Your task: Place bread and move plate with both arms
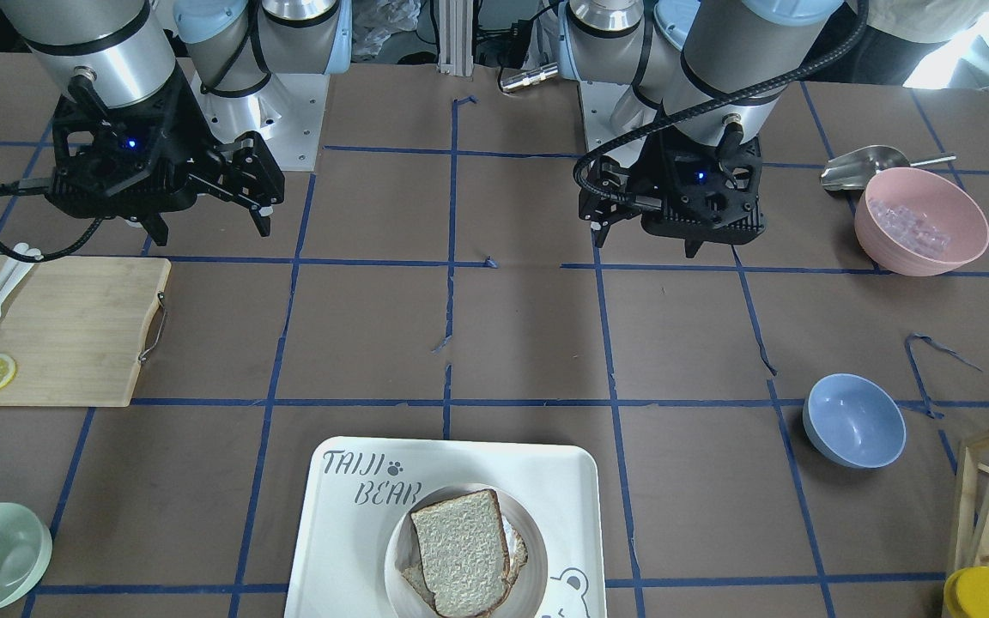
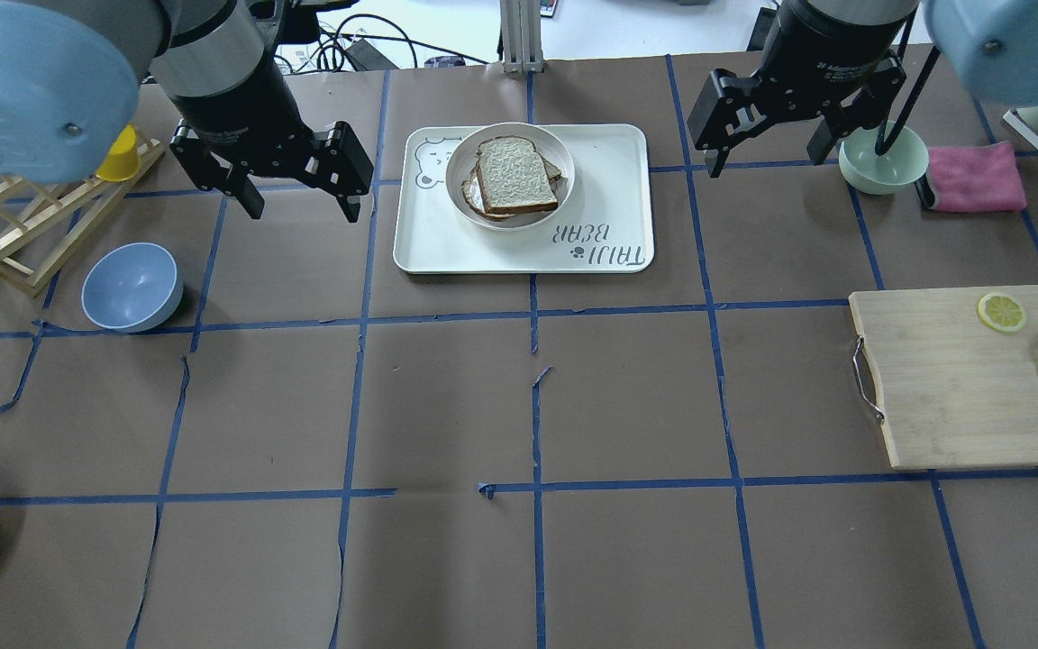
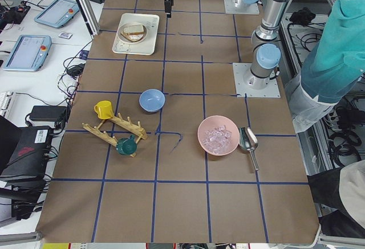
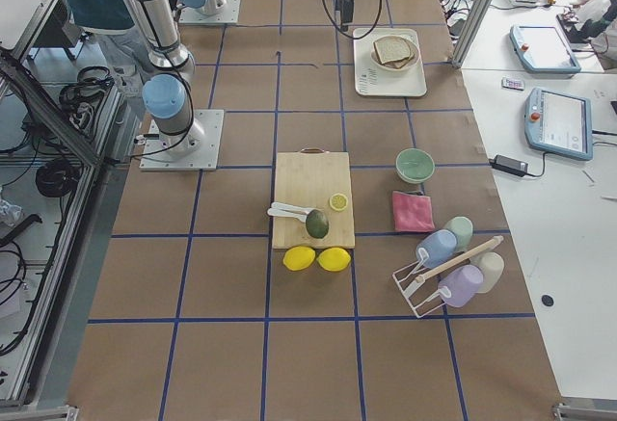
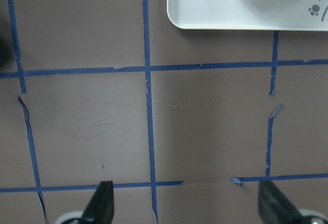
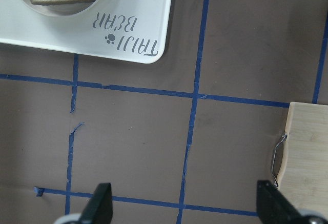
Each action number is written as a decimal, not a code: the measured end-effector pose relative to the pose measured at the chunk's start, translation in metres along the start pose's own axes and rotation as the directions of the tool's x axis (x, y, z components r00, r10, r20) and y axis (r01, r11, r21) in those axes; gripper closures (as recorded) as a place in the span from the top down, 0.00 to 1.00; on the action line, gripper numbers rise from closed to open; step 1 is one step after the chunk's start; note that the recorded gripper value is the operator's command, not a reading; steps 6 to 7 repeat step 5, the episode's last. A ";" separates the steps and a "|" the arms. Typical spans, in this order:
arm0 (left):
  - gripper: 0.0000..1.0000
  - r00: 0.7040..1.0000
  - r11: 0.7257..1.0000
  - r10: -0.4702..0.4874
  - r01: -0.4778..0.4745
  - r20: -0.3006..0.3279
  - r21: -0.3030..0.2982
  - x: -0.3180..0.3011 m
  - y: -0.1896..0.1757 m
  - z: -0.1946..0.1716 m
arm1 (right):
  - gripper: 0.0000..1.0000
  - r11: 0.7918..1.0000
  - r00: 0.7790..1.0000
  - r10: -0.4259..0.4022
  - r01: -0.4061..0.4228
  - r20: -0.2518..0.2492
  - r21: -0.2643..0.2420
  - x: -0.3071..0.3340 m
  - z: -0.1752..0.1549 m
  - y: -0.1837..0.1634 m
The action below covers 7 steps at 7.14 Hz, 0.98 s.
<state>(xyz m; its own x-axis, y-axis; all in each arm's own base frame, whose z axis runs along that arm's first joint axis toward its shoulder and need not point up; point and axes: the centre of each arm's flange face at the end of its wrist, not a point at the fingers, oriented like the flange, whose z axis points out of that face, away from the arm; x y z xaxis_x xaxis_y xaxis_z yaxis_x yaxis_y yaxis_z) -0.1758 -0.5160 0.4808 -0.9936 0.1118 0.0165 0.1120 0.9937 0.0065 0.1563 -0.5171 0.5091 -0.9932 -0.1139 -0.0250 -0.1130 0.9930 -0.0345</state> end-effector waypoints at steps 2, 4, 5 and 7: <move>1.00 1.000 1.000 0.008 -0.008 0.004 0.027 0.000 -0.004 -0.002 | 1.00 1.000 1.000 0.000 0.000 0.000 0.000 0.000 0.000 0.000; 1.00 1.000 0.999 0.008 -0.009 0.007 0.031 0.000 -0.004 -0.003 | 1.00 1.000 1.000 0.000 0.000 0.000 0.000 0.000 0.000 0.000; 1.00 1.000 0.999 0.008 -0.009 0.008 0.031 0.000 -0.004 -0.004 | 1.00 1.000 1.000 0.000 0.000 0.000 0.000 0.000 0.000 0.000; 1.00 1.000 0.999 0.008 -0.009 0.008 0.031 0.000 -0.004 -0.004 | 1.00 1.000 1.000 0.000 0.000 0.000 0.000 0.000 0.000 0.000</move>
